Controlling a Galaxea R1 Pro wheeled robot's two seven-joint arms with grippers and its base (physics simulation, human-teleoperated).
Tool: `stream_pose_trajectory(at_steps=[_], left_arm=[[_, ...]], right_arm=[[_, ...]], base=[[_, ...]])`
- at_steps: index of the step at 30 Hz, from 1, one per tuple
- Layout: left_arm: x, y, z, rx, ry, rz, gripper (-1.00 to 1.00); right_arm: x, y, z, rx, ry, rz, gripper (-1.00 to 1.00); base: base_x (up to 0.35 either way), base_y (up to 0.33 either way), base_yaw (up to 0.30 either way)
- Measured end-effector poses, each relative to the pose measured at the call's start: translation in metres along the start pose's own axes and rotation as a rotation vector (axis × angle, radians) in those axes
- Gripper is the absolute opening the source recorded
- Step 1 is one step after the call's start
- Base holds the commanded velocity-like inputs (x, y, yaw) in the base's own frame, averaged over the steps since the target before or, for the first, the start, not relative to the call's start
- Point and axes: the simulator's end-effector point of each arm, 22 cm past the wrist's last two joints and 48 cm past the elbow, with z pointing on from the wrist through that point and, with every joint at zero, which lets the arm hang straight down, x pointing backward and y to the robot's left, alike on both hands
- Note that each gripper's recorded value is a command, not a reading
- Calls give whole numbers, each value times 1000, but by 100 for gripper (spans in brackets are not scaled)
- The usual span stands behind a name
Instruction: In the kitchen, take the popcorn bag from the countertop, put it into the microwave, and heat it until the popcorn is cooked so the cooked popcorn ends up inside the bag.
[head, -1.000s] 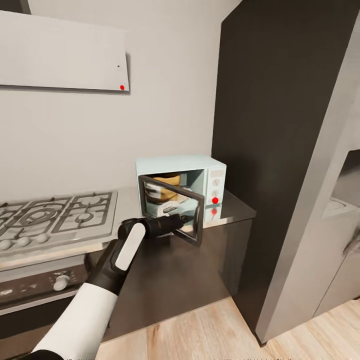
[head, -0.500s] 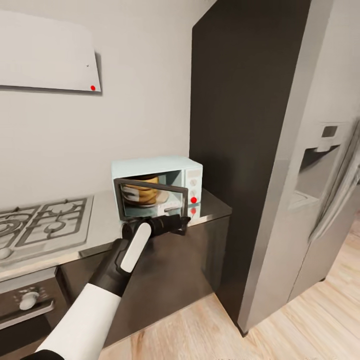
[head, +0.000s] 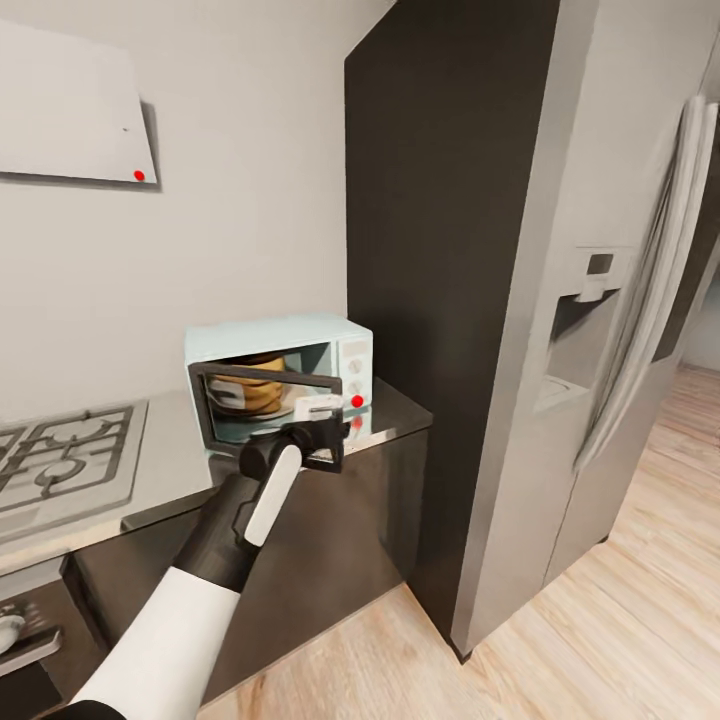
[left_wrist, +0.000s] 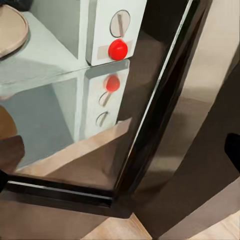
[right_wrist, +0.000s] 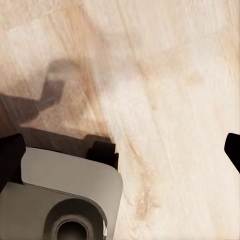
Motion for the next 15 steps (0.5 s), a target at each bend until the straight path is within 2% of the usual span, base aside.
stream_pose_trajectory(at_steps=[7,10,14,15], left_arm=[[-2,12,-1,-50,-5,0,100],[-2,12,-2,-51,-4,0,100],[-2,6,-2,-26,-3,-21,100],[-1,9,-2,-37,-2,-14,100]], right_arm=[[2,0,0,1,7,1,100],[2,0,0,0,7,1,100],[2,1,0,-1,7,1,100],[2,1,0,-1,7,1,100]], base=[[15,0,0],[251,0,0],[314,0,0],[320,0,0]])
